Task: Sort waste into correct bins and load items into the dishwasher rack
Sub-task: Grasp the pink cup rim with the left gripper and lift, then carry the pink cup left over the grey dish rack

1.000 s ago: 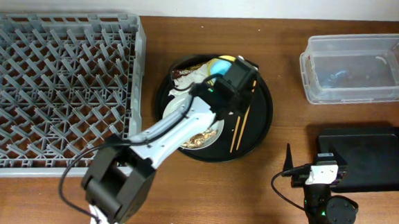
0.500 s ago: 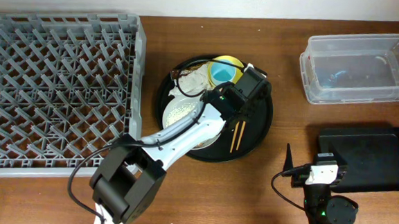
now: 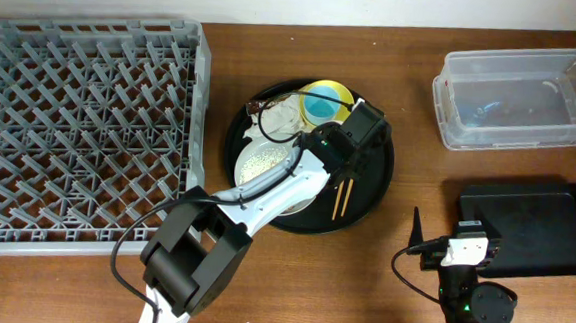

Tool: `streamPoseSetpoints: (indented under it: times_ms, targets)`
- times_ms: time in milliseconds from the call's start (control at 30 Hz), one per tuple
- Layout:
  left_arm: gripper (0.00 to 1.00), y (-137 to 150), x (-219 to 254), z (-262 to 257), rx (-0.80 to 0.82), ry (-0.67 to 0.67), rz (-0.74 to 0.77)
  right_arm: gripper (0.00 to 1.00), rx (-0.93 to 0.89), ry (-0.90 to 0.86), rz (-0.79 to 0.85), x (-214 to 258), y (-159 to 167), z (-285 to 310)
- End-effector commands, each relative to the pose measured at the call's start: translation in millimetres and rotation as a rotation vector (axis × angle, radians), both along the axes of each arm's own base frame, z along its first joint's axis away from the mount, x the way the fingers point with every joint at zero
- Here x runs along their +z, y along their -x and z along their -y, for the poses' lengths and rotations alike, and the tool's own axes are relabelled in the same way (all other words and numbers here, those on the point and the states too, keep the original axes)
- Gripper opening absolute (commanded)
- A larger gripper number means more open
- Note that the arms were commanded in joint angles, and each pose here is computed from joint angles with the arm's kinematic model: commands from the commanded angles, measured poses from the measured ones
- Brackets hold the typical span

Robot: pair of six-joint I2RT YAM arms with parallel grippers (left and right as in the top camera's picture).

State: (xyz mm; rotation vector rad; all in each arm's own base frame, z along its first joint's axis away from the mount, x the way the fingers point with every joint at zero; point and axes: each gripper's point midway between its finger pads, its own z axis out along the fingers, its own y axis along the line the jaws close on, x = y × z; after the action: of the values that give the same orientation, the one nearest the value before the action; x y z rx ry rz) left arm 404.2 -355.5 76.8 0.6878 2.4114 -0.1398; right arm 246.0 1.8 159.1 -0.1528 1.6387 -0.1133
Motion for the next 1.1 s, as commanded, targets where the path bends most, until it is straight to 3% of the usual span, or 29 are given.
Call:
streamPoseSetpoints:
  times_ms: [0, 333, 500, 667, 800, 900, 1067]
  targets:
    - [0.25, 0.7, -0.7, 4.2, -0.007, -0.001, 0.005, 0.98, -0.006, 0.007, -0.003, -3.0, 0.0, 0.7]
    - [0.02, 13.4, -1.1, 16.8, -0.040, -0.004, 0.002, 0.98, -0.006, 0.006, -0.003, -3.0, 0.0, 0.7]
    - [0.01, 16.3, 4.3, 17.1, -0.044, -0.004, 0.004, 0.98, -0.006, 0.007, -0.003, -3.1, 0.0, 0.7]
    - [0.01, 17.0, 53.9, 16.8, -0.045, 0.060, 0.063, 0.98, -0.006, 0.007, -0.003, -3.1, 0.0, 0.7]
    - [0.01, 22.5, 121.2, 8.4, -0.050, 0.162, 0.132, 0.98, -0.006, 0.007, -0.003, -3.1, 0.0, 0.7]
    - [0.01, 29.0, 156.7, 2.4, -0.070, 0.259, 0.131, 0.98, -0.006, 0.007, -0.003, -3.1, 0.0, 0.7]
    - [0.01, 13.3, 193.7, -40.7, 0.045, 0.453, 0.053, 0.98, -0.006, 0.007, -0.003, -3.0, 0.0, 0.7]
